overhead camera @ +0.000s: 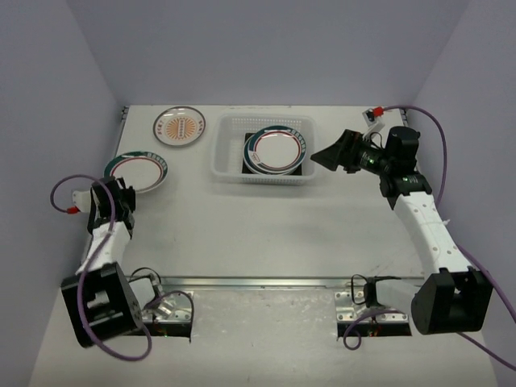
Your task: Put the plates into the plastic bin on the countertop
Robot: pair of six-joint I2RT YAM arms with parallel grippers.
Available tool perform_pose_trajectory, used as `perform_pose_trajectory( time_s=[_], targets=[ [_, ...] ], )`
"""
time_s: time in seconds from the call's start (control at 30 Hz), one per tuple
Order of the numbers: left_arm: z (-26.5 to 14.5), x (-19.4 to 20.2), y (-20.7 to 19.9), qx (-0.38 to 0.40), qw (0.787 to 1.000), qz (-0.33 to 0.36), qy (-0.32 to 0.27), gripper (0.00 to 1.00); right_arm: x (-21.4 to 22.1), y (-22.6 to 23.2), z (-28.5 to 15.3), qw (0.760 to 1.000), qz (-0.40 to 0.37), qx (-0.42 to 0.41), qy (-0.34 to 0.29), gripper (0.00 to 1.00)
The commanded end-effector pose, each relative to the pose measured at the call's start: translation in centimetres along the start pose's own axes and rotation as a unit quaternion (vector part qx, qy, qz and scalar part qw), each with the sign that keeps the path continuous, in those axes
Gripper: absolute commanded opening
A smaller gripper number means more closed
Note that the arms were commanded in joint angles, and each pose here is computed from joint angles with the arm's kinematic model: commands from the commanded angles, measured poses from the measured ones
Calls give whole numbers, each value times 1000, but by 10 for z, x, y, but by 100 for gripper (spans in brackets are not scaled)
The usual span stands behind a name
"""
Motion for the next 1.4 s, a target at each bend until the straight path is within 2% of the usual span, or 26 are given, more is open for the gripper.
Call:
perform_pose_trajectory(
  time_s=[0.0,0.1,0.23,0.27,0.33,0.4,0.5,0.67,0.73,0.97,1.37],
  targets=[
    [-70,-34,-81,208,976,31,-58,0,-11,0,-1,1000,-15,7,-27,99],
    [-89,-26,-102,257,964,66,-24,0,-12,-2,-1,999,-9,15,-28,99],
    [-130,-6,-143,356,927,115,5,0,-15,-4,-2,999,-3,37,-34,99],
    [-140,6,-154,383,914,132,30,0,-15,-5,-3,998,1,48,-34,99],
    [-160,37,-175,438,878,171,90,0,-16,-9,-3,997,11,68,-36,99],
    [-151,90,-207,444,844,251,166,0,-16,-12,-5,995,24,87,-41,99],
    [-151,162,-222,448,796,307,270,0,-18,-12,-8,993,29,100,-52,99],
    [-132,244,-228,426,767,330,348,0,-23,-11,-18,990,22,128,-57,99],
    [-116,268,-232,407,762,339,373,0,-29,-18,-24,986,18,151,-62,99],
    [-91,305,-219,360,747,369,419,0,-24,-34,-22,983,30,179,-36,99],
    [-40,300,-182,217,804,430,349,0,-21,-30,-24,985,27,167,-31,99]
  ],
)
Point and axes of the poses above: each gripper's point midway between its finger pads, its own z axis out along the fingers, its own y axis along the line the jaws close on, x = y × z, the point moved 7 cm from there along -z, back along the fingers, and after that the axes turned 1 degree about -z, right-handed, at the moved point
